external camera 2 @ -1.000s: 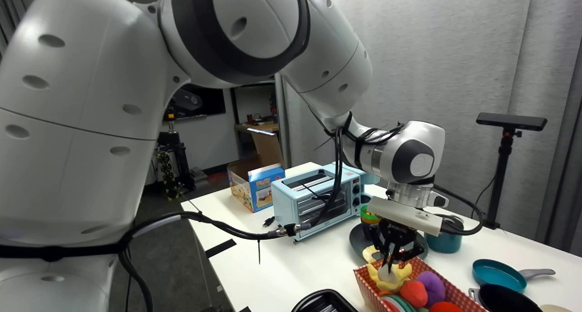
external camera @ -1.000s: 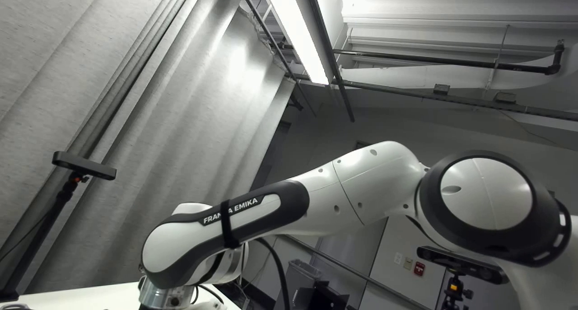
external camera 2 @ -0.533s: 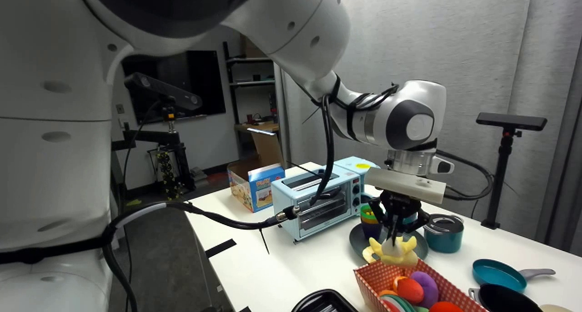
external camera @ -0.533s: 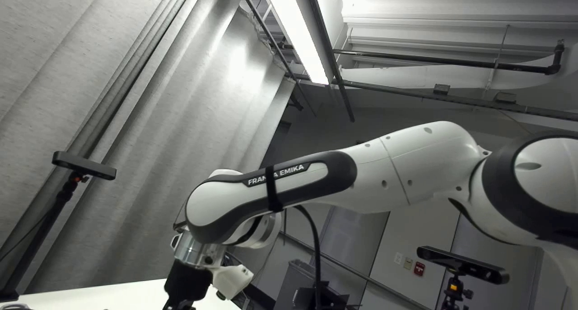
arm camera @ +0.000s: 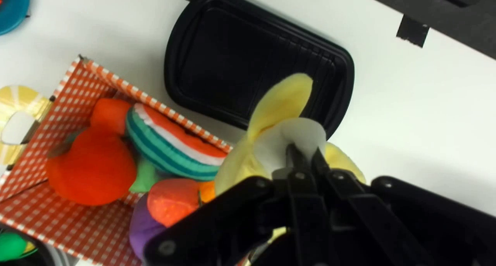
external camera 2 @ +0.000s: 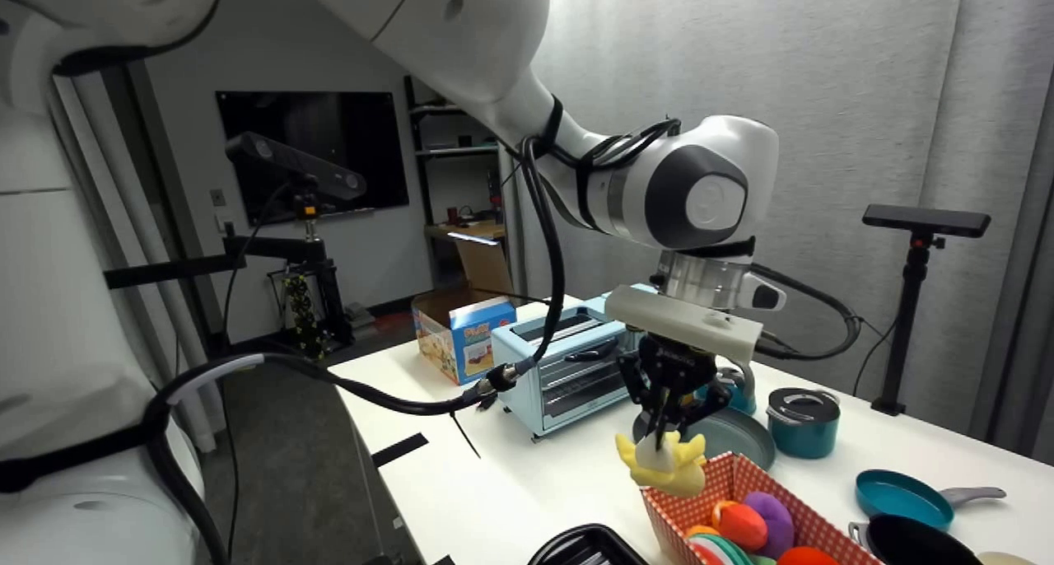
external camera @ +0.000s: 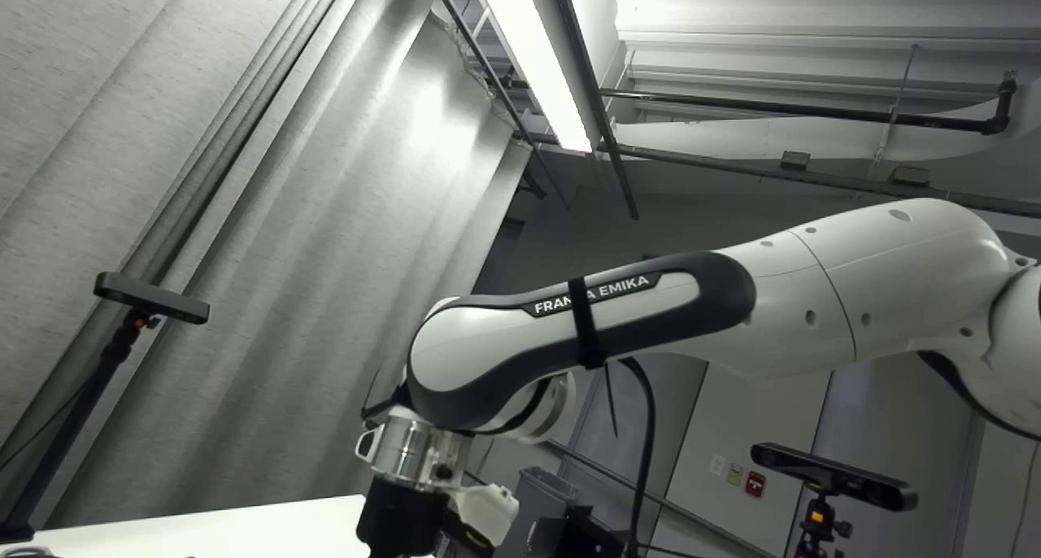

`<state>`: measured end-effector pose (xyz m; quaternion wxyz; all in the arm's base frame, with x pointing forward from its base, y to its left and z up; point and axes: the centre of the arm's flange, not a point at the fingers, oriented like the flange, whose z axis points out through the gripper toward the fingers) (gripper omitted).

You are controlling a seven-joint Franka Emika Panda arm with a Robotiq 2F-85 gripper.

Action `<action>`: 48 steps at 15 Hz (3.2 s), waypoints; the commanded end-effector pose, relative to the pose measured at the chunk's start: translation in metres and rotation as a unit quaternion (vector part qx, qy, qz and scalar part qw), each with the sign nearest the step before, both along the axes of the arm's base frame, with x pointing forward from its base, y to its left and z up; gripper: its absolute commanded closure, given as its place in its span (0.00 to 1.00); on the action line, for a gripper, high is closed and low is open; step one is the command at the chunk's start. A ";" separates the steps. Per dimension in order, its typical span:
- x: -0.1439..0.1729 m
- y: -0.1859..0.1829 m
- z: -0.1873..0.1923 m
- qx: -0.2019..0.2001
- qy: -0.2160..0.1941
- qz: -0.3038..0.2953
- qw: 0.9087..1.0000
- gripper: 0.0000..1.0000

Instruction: Take the banana, orange, purple and lemon plush toys out of the box and put them on the tray

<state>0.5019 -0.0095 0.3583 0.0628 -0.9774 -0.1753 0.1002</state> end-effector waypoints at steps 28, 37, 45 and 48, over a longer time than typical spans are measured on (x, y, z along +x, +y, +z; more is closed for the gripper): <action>0.058 -0.029 -0.073 -0.011 -0.018 -0.055 0.998 0.00; 0.090 -0.027 -0.133 -0.028 -0.033 -0.061 0.997 0.00; 0.111 -0.038 -0.150 -0.043 -0.048 -0.074 0.995 0.00; 0.107 -0.043 -0.154 -0.048 -0.043 -0.080 0.995 0.00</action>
